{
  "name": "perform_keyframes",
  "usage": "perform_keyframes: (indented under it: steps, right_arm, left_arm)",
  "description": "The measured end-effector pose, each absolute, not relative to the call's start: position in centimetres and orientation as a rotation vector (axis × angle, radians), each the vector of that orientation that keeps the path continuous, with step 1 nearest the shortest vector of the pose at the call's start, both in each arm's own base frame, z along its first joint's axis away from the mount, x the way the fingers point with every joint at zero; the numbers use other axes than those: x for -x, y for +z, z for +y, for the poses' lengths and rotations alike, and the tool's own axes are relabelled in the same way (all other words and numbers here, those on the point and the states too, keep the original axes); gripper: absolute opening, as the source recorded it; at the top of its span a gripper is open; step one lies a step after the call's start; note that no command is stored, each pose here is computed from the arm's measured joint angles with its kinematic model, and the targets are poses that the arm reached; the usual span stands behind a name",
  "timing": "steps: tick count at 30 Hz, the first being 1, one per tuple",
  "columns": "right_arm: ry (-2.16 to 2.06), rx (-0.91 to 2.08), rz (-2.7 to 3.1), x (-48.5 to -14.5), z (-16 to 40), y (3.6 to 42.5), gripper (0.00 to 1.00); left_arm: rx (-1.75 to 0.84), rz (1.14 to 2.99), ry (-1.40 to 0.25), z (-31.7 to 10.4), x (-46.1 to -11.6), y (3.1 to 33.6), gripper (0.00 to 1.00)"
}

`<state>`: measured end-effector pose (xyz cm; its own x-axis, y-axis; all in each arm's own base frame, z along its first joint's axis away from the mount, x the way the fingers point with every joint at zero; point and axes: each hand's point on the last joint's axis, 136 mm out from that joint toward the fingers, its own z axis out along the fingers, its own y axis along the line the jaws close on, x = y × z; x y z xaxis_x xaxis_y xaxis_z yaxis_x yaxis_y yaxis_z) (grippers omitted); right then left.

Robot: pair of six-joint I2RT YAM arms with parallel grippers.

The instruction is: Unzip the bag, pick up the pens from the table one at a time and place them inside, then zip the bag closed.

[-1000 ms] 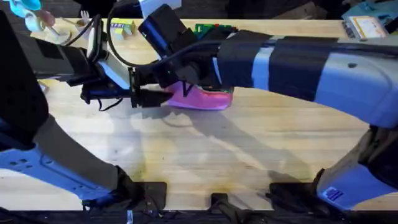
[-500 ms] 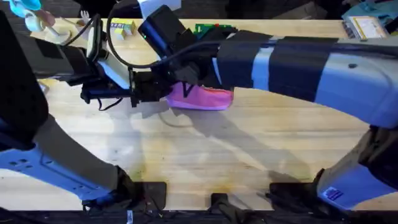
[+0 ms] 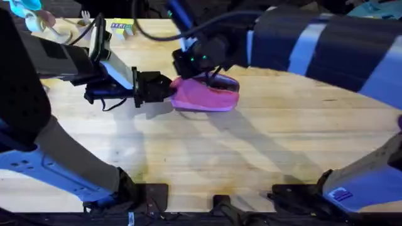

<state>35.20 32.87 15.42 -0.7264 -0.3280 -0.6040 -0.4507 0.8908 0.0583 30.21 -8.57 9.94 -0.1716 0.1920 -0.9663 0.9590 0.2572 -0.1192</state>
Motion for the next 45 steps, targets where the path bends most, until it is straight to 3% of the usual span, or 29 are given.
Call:
perform_keyframes:
  steps: [18,25,32,45]
  right_arm:
    - [0.130,0.474,2.635,-35.4,26.3,14.0,0.033]
    - [-0.021,0.364,2.685,-36.9,21.2,13.6,0.032]
    - [-0.050,0.358,2.679,-37.6,20.0,13.7,0.033]
    - [0.018,0.419,2.508,-36.5,19.3,21.0,0.033]
  left_arm:
    - [-1.119,1.606,-1.009,-8.5,-30.1,9.4,0.043]
    - [-1.134,1.631,-1.005,-8.3,-29.9,8.9,0.043]
    - [-1.139,1.638,-1.002,-8.3,-29.9,8.8,0.043]
    - [-1.142,1.640,-1.001,-8.2,-29.8,8.7,0.043]
